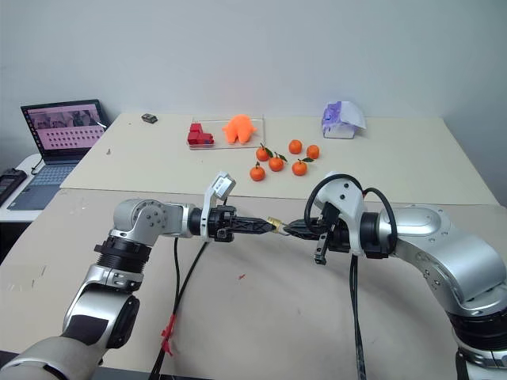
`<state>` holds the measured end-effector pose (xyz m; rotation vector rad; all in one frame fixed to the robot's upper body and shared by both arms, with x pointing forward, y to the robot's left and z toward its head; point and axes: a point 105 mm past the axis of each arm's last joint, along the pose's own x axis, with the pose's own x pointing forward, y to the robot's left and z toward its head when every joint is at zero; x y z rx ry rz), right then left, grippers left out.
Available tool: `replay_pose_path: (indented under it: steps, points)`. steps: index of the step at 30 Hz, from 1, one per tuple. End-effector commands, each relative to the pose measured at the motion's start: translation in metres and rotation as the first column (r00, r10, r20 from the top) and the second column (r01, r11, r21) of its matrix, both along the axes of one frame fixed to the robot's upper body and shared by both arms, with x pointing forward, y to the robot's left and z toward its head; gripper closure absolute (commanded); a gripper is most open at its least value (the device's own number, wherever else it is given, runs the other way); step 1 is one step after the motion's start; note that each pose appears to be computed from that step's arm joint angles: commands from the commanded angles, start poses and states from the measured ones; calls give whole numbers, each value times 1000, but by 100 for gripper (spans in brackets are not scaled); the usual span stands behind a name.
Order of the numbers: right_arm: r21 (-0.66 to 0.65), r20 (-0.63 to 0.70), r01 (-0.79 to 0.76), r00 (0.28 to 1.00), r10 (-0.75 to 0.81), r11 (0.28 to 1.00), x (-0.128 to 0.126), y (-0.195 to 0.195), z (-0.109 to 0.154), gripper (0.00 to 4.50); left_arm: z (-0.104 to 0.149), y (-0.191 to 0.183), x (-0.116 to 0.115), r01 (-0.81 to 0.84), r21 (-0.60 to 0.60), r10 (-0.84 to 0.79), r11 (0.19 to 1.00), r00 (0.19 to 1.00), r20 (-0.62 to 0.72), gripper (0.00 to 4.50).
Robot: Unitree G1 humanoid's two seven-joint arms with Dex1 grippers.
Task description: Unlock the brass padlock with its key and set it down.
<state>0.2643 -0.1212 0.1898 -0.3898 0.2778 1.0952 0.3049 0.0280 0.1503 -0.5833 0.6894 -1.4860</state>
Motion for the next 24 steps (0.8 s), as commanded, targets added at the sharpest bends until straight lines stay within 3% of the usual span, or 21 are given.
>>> replay_pose_path:
  steps: [1, 24]
  points:
    - [9, 57, -7, 998, 7, 1000, 3, 2, 7, 447, 16, -2, -4, 27, -29, -25, 999, 999, 43, 450]
    - [14, 28, -34, 999, 34, 999, 1, 6, -6, 447, 22, 5, -3, -2, -25, 3, 1000, 998, 57, 450]
